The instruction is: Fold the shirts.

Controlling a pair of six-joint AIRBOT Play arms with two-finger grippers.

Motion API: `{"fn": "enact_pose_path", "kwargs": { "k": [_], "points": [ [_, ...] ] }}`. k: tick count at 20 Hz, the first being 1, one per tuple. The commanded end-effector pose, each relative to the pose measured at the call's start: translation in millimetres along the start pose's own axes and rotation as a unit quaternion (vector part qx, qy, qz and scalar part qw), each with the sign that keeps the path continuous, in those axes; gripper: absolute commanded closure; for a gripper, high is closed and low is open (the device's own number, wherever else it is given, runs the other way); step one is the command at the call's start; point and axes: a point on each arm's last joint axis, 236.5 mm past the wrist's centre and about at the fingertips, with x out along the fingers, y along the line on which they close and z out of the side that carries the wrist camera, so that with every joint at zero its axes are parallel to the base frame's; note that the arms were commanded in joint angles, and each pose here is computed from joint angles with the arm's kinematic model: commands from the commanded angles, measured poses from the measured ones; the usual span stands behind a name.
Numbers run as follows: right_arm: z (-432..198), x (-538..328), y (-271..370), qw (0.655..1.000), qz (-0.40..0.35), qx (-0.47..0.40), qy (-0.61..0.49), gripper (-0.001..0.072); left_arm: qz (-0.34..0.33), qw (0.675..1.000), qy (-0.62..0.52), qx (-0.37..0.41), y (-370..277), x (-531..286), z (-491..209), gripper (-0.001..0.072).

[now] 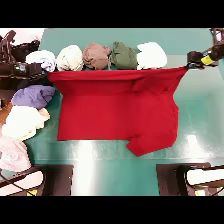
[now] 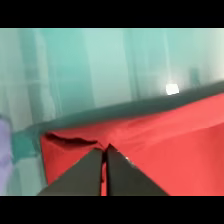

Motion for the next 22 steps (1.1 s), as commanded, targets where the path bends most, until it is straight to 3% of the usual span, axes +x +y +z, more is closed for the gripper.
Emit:
{"fn": "enact_pose_path", "kwargs": {
  "k": [1, 5, 9, 13, 19, 20, 21, 22],
  "points": [
    [26, 24, -5, 0.999, -0.005, 0.002, -0.041, 0.0696, 0.029, 0.998, -0.056, -0.010, 30, 23, 27, 0.0685],
    [27, 44, -10, 0.999, -0.006, 0.006, -0.035, 0.0697, 0.037, 0.998, -0.047, -0.025, 48, 45, 22, 0.0685],
    [-28, 67, -6, 0.999, -0.003, -0.004, 0.054, 0.0697, 0.032, 0.998, 0.053, 0.001, 51, 55, -26, 0.0685],
    [-71, 77, -11, 0.997, -0.017, -0.004, 0.074, 0.0696, 0.060, 0.982, 0.177, 0.015, 65, 41, -83, 0.0685],
    [-129, 92, -12, 0.991, -0.010, 0.011, 0.136, 0.0690, 0.052, 0.969, 0.239, -0.013, 63, 36, -112, 0.0684],
    [-137, 94, -13, 0.989, -0.010, 0.012, 0.149, 0.0645, 0.051, 0.968, 0.243, -0.019, 62, 35, -113, 0.0573],
    [-143, 93, -13, 0.987, -0.010, 0.013, 0.160, 0.0373, 0.054, 0.967, 0.245, -0.034, 62, 34, -115, 0.0271],
    [-148, 91, -12, 0.985, -0.009, 0.014, 0.171, 0.0222, 0.058, 0.966, 0.246, -0.051, 61, 34, -115, 0.0222]
  ]
}}
